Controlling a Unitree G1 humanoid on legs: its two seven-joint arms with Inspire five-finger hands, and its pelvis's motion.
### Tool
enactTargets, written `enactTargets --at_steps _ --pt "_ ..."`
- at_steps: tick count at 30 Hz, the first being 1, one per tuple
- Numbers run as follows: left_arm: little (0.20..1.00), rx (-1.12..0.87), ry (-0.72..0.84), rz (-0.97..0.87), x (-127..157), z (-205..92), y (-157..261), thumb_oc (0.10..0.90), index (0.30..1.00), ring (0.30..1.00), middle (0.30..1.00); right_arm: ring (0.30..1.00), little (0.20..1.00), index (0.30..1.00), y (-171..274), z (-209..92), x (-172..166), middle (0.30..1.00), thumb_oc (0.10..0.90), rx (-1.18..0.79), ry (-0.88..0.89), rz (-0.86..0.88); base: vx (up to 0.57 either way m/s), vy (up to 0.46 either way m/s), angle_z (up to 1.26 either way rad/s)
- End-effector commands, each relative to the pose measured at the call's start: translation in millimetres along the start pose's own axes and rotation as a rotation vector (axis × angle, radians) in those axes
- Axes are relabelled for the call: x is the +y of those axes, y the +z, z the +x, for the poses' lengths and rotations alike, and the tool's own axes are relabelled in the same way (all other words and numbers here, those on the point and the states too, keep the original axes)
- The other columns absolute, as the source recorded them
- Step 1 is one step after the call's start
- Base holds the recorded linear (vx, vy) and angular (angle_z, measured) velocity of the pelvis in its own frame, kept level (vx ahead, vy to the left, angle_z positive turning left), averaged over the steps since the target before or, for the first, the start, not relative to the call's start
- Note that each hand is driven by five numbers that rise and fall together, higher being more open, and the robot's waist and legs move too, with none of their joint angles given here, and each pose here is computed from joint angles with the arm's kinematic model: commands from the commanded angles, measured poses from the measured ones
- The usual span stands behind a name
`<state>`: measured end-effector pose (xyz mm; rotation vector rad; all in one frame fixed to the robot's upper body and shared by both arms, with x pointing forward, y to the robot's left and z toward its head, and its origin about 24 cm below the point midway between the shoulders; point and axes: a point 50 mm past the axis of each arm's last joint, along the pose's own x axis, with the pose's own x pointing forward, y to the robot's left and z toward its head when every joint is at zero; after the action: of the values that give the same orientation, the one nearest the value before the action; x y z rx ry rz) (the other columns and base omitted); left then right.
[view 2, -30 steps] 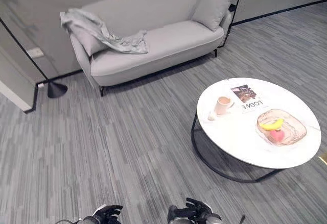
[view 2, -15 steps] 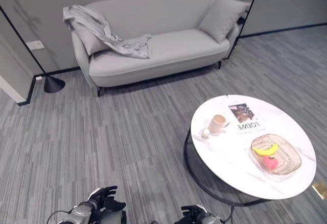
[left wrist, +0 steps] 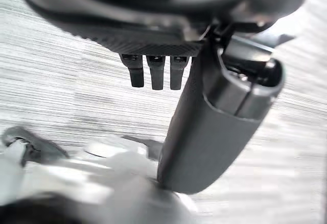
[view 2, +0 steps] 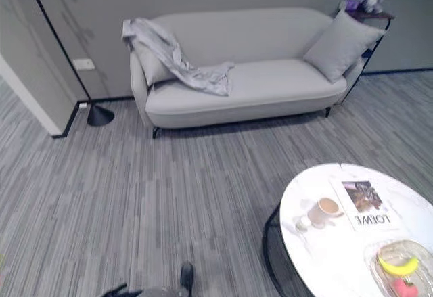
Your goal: Hang the clothes on the sofa on the clothes rack.
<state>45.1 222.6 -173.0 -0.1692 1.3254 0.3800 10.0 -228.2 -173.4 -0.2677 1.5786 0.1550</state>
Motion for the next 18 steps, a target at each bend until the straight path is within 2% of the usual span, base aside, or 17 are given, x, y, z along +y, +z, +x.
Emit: enactTargets --at_steps 1,3,4,5,8,11,13,14,15,17,18 --pt "0.9 -0.023 -0.056 0.075 -15.3 0.8 5.4 0.8 0.9 0.9 0.9 0.9 0.9 0.9 -15.6 -0.8 -0.1 0.9 0.8 0.071 0.02 -0.001 0.61 0.505 0.07" --pt "0.9 -0.072 -0.078 0.151 -23.8 1.4 18.8 0.8 0.9 0.9 0.9 0.9 0.9 0.9 -14.7 -1.5 -5.9 0.9 0.8 0.076 -0.007 -0.025 0.64 0.582 0.13" --pt "0.9 -0.116 -0.096 0.265 -30.0 1.6 35.1 0.8 0.9 0.9 0.9 0.9 0.9 0.9 -0.9 -1.5 -10.4 0.9 0.8 0.036 -0.027 -0.069 0.46 0.452 0.44" --pt "0.9 -0.116 -0.096 0.266 -30.2 1.6 35.6 0.8 0.9 0.9 0.9 0.9 0.9 0.9 -0.6 -1.5 -10.5 0.9 0.8 0.035 -0.028 -0.069 0.35 0.3 0.52" --pt "0.9 -0.243 -0.14 0.472 -56.0 -1.5 64.9 0.8 0.9 0.9 0.9 0.9 0.9 0.9 40.7 -3.1 -15.3 0.9 0.8 -0.076 -0.105 -0.335 0.36 -0.033 0.58" --pt "0.9 -0.307 -0.166 0.499 -66.5 -4.5 79.5 0.8 0.9 0.9 0.9 0.9 0.9 0.9 55.7 -5.3 -18.7 0.9 0.8 -0.119 -0.105 -0.266 0.22 -0.114 0.52" --pt "0.9 -0.296 -0.116 0.517 -49.8 -3.0 82.1 0.8 0.9 0.9 0.9 0.9 0.9 0.9 102.8 -12.9 0.5 0.9 0.8 -0.353 -0.024 -0.15 0.33 -0.223 0.08" --pt "0.9 -0.296 -0.116 0.518 -49.7 -3.0 82.1 0.8 0.9 0.9 0.9 0.9 0.9 0.9 102.8 -12.9 0.6 0.9 0.8 -0.353 -0.024 -0.15 0.5 -0.323 -0.13" --pt "0.9 -0.248 -0.089 0.528 -39.0 -0.9 72.2 0.8 0.9 0.9 0.9 0.9 0.9 0.9 99.2 -10.6 25.1 0.9 0.8 -0.36 0.071 -0.132 0.45 -0.234 -0.17" --pt "0.9 -0.232 -0.079 0.514 -34.7 -0.2 66.6 0.8 0.9 0.9 0.9 0.9 0.9 0.9 95.6 -9.9 31.2 0.9 0.8 -0.365 0.108 -0.069 0.41 -0.187 -0.27" --pt "0.9 -0.202 -0.065 0.48 -28.3 0.6 57.9 0.8 0.9 0.9 0.9 0.9 0.9 0.9 89.5 -8.7 37.2 0.9 0.8 -0.364 0.147 0.027 0.67 -0.254 -0.11"
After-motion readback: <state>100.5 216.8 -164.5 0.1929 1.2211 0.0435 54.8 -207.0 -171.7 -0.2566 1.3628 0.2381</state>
